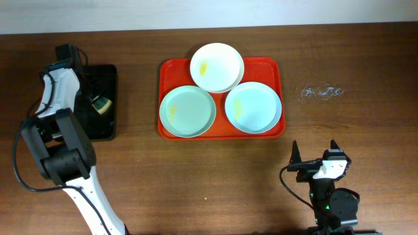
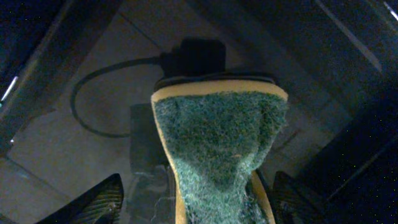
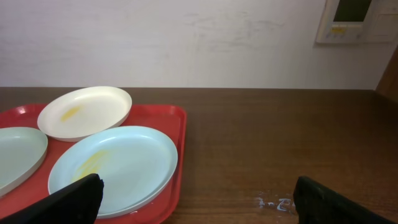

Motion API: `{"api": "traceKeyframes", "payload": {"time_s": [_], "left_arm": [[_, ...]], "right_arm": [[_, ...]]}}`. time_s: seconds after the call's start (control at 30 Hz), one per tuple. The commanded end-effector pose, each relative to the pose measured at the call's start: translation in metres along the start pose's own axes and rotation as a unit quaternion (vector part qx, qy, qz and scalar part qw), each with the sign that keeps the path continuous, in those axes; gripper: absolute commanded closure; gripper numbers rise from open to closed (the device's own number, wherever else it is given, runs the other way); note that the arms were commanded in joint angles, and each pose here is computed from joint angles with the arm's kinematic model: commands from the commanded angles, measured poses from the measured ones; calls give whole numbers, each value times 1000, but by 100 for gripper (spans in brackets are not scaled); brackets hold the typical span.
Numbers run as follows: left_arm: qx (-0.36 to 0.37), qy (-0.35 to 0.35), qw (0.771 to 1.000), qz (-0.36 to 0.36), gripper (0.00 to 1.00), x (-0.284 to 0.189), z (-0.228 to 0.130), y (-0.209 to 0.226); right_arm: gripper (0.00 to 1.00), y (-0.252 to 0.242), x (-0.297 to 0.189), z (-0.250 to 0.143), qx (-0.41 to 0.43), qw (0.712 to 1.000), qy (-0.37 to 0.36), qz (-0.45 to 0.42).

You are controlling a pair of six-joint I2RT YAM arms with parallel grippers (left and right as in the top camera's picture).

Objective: Clean dirty plates on tray and stack at the side
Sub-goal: 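Reach the left gripper into the black tray and grasp the sponge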

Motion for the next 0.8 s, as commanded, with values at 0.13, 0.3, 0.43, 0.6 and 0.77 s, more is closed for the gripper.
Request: {"api": "traceKeyframes", "payload": {"time_s": [0.13, 0.3, 0.43, 0.6, 0.77], "left_arm": [[0, 21, 1000, 15, 78, 27, -5, 5], [-6, -9, 1000, 16, 100, -30, 13, 6], [-12, -88, 995, -44, 100, -129, 28, 2], [-4, -2, 1000, 7, 100, -45, 8, 7], [25, -18, 1000, -2, 100, -85, 15, 7]], "right_arm": [[1, -1, 0, -3, 2, 1000, 4, -2], [1, -1, 0, -3, 2, 1000, 4, -2], [1, -1, 0, -3, 2, 1000, 4, -2], [1, -1, 0, -3, 2, 1000, 4, -2], [1, -1, 0, -3, 2, 1000, 4, -2]]}}
Point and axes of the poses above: each gripper's point midway between its finger pads, its own x axis out along the fingers, its own y axis along the line the jaws close on, z = x × y, the point moved 7 cm from there along -x, back along the fingers, and after that the axes turned 5 degrees about -x, right-handed, at the moved point
